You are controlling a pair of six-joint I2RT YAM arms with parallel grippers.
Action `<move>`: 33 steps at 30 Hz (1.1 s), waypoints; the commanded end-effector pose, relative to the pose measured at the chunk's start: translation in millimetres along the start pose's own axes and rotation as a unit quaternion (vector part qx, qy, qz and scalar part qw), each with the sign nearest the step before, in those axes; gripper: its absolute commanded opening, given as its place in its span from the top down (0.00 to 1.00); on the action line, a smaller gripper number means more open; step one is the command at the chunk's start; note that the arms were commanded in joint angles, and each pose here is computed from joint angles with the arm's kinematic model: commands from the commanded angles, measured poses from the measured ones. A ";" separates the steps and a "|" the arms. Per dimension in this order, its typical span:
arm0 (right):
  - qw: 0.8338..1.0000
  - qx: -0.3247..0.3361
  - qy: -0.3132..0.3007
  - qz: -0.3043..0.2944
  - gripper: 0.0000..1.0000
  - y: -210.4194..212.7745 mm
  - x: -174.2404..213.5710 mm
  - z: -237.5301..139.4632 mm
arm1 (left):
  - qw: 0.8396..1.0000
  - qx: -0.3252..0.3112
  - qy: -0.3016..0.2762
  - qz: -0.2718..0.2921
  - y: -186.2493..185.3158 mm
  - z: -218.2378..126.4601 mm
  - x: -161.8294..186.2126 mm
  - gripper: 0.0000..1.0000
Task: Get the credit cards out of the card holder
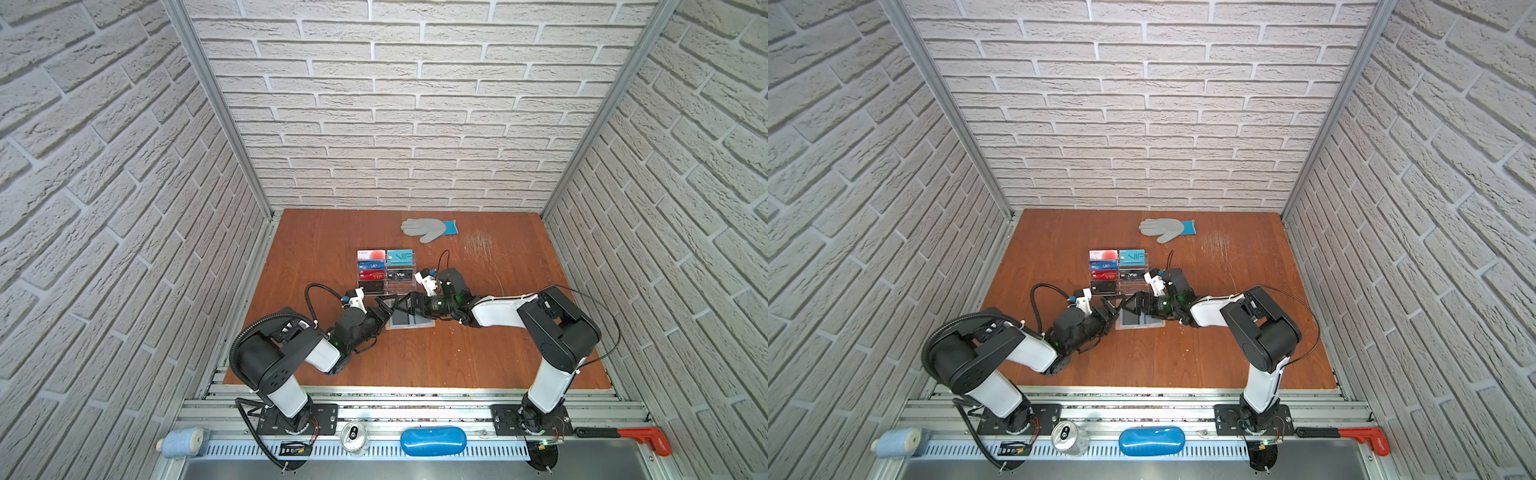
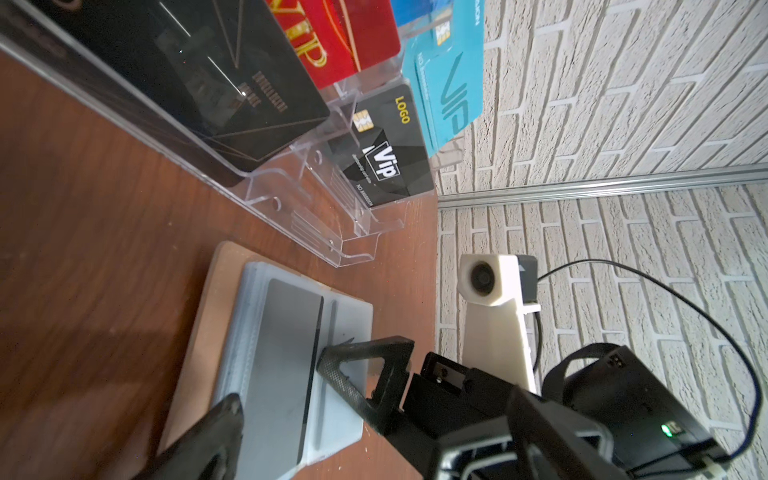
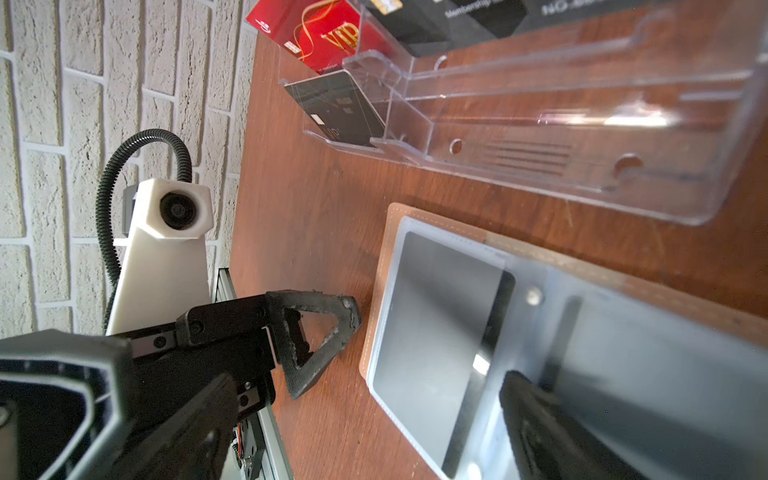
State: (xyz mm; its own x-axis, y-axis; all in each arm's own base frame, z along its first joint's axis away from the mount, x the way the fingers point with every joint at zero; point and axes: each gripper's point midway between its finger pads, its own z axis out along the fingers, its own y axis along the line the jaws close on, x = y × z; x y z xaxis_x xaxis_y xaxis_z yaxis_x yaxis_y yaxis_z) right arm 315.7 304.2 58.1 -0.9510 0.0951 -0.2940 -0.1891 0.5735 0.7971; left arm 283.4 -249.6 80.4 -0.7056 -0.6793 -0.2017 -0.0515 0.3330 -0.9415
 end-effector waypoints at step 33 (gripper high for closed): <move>0.997 0.036 -0.034 0.051 0.00 -28.7 -8.7 -3.3 | 1.000 0.015 0.000 0.025 -5.8 30.7 0.0 0.02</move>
State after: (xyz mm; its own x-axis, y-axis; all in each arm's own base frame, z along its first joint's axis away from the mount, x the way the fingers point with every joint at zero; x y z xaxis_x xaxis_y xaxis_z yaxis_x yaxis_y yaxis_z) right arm 325.1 303.8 56.6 -0.9519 0.1624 -0.2598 -0.1297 0.5547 0.8219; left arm 307.3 -262.5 76.2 -0.6820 -0.6968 -0.2220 -0.0359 0.3352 -0.9415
